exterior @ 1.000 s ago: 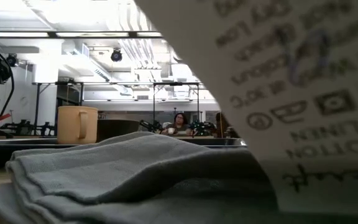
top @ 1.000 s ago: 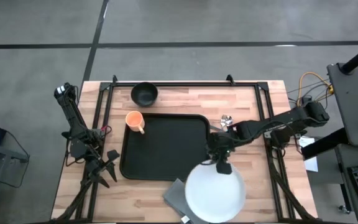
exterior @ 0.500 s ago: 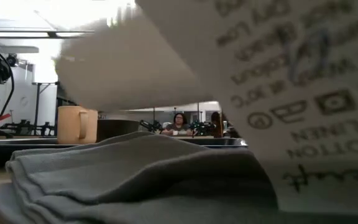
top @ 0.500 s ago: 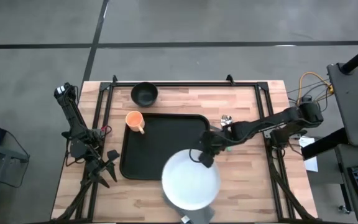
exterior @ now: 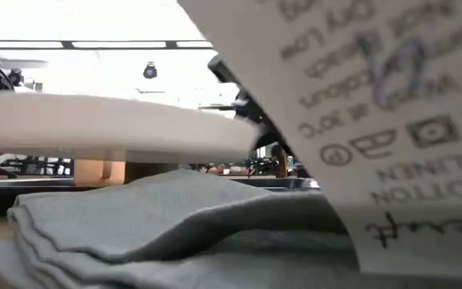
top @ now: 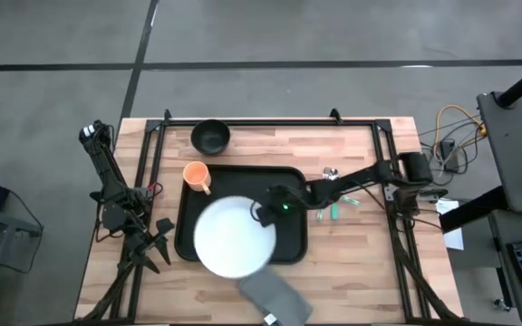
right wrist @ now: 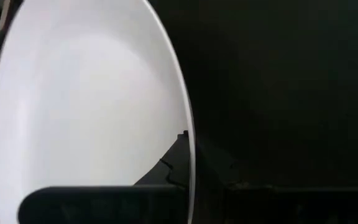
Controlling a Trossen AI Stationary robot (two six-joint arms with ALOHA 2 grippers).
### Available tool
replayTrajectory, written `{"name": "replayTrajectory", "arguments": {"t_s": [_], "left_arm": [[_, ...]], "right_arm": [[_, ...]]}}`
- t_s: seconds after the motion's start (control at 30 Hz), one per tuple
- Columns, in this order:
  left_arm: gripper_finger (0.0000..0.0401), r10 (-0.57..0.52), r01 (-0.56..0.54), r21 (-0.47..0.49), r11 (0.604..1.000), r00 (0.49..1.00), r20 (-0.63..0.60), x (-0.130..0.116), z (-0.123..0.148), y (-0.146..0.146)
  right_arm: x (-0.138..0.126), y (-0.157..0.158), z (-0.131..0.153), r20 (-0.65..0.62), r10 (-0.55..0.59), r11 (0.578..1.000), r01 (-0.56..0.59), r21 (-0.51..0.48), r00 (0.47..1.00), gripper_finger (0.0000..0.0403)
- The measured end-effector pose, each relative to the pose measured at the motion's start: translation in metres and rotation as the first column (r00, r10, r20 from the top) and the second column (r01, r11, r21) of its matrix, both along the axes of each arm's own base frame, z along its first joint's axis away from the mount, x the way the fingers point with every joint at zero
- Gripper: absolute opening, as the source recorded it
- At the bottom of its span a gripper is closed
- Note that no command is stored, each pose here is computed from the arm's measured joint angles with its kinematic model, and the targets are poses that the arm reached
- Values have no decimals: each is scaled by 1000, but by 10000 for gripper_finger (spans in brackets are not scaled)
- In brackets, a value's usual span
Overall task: Set up tray
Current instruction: Put the white plate on the bottom right of the orange mug
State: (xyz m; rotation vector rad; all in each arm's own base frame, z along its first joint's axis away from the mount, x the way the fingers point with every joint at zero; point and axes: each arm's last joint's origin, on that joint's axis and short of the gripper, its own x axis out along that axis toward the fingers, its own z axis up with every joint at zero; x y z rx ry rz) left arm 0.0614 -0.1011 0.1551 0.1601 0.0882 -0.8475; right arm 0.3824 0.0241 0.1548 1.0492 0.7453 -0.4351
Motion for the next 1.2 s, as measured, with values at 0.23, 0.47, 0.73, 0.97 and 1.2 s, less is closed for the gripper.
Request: {"name": "replayTrajectory", "arguments": {"t_s": [0.23, 0.47, 0.73, 0.97, 1.2], "left_arm": [[155, 0, 0, -1, 1000, 1000, 0, 0, 0, 0], [155, 0, 0, -1, 1000, 1000, 1, 0, 0, 0], [155, 0, 0, -1, 1000, 1000, 0, 0, 0, 0], [155, 0, 0, 0, 1000, 1000, 0, 0, 0, 0], [155, 0, 0, 0, 1000, 1000, 0, 0, 0, 0]], "right_arm": [[41, -8, -11, 16, -69, 998, 69, -1, 998, 11], [79, -13, -8, 31, -30, 998, 32, -61, 999, 11], [73, -17, 1, -143, -91, 987, 69, -146, 986, 11], [73, -16, 4, -126, -93, 986, 74, -148, 988, 11], [74, -16, 4, -112, -96, 986, 79, -145, 989, 11]]}}
